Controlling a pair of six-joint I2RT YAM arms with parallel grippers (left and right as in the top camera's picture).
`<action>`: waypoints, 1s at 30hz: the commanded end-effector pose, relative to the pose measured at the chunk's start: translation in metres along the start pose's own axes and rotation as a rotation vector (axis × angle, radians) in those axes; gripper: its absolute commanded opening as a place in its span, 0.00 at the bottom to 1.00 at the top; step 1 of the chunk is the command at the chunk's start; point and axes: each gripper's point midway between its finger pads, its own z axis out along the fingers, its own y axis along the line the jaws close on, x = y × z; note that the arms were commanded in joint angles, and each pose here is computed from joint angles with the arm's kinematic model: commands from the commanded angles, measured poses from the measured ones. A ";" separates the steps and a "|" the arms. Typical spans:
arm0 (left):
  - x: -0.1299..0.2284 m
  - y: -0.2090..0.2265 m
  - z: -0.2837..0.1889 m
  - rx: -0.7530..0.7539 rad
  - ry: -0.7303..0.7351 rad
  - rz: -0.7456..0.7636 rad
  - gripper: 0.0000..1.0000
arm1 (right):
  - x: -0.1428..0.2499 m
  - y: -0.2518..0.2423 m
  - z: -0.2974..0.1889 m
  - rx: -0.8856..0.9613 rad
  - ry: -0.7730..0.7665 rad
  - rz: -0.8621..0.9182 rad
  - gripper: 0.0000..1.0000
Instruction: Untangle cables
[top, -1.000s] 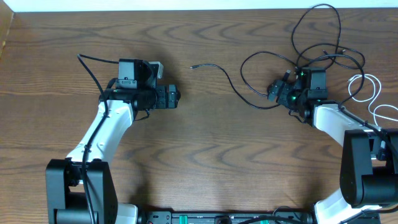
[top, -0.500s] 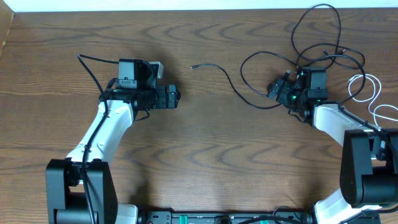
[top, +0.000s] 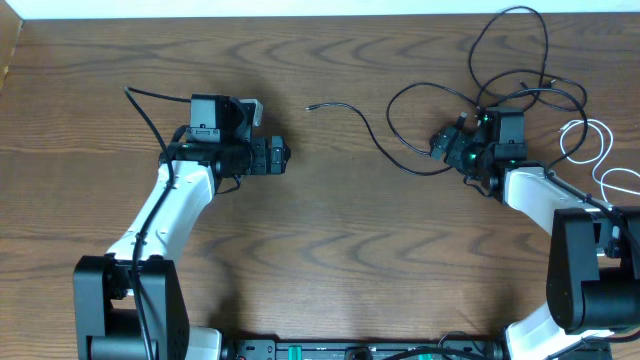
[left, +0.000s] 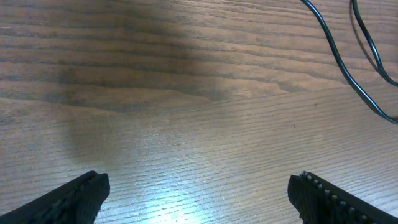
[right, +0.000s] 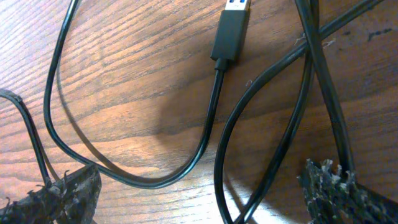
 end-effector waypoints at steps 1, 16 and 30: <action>-0.002 -0.001 -0.001 0.011 -0.005 0.016 0.98 | 0.018 -0.001 0.005 -0.002 0.057 0.030 0.99; -0.030 -0.021 -0.053 0.016 -0.167 0.074 0.98 | 0.018 -0.001 0.005 -0.002 0.058 0.030 0.99; -0.056 -0.075 -0.199 0.048 -0.579 0.221 0.98 | 0.018 -0.001 0.005 -0.002 0.058 0.030 0.99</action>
